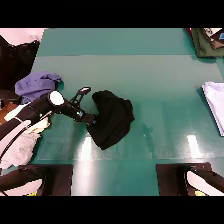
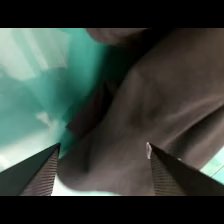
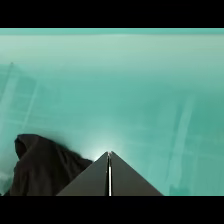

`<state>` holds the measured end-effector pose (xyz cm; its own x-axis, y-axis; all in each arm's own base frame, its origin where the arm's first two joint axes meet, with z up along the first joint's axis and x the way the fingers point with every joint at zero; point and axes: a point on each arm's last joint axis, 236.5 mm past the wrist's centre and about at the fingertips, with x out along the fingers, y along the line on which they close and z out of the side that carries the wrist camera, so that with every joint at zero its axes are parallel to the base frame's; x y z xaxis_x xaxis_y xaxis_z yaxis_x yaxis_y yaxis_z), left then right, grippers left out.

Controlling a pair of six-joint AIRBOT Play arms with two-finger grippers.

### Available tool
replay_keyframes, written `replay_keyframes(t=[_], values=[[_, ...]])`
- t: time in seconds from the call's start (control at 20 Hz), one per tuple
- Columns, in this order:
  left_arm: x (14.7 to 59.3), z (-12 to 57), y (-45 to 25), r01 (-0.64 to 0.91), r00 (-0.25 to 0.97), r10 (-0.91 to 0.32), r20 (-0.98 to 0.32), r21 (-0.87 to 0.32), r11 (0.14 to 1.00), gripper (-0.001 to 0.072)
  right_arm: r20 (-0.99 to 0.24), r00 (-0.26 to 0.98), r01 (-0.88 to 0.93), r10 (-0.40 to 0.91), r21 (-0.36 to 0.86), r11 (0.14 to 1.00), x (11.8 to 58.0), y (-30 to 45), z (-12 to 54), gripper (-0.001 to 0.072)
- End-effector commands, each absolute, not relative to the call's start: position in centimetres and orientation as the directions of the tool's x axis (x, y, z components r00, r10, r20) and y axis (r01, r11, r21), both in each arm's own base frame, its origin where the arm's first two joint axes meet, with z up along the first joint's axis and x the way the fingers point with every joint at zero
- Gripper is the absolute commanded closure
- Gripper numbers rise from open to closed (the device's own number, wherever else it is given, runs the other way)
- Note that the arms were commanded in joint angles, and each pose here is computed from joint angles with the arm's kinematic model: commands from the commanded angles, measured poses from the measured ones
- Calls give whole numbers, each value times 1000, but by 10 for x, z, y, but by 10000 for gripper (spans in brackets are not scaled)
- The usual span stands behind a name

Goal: Fold the shirts.

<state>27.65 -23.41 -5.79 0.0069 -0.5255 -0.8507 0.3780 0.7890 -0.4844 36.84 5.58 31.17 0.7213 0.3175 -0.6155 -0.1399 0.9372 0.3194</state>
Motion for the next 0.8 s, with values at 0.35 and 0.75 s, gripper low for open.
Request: replay_keyframes(t=[0.35, 0.75], values=[[283, -20, -193, 416, 5, -379, -925, -343, 842, 682, -653, 678, -149, 338, 328, 933, 373, 64, 291, 690], [314, 190, -101, 374, 565, -211, -797, 19, 927, 681, -851, 254, -388, 460, 346, 854, 377, 181, 170, 173]])
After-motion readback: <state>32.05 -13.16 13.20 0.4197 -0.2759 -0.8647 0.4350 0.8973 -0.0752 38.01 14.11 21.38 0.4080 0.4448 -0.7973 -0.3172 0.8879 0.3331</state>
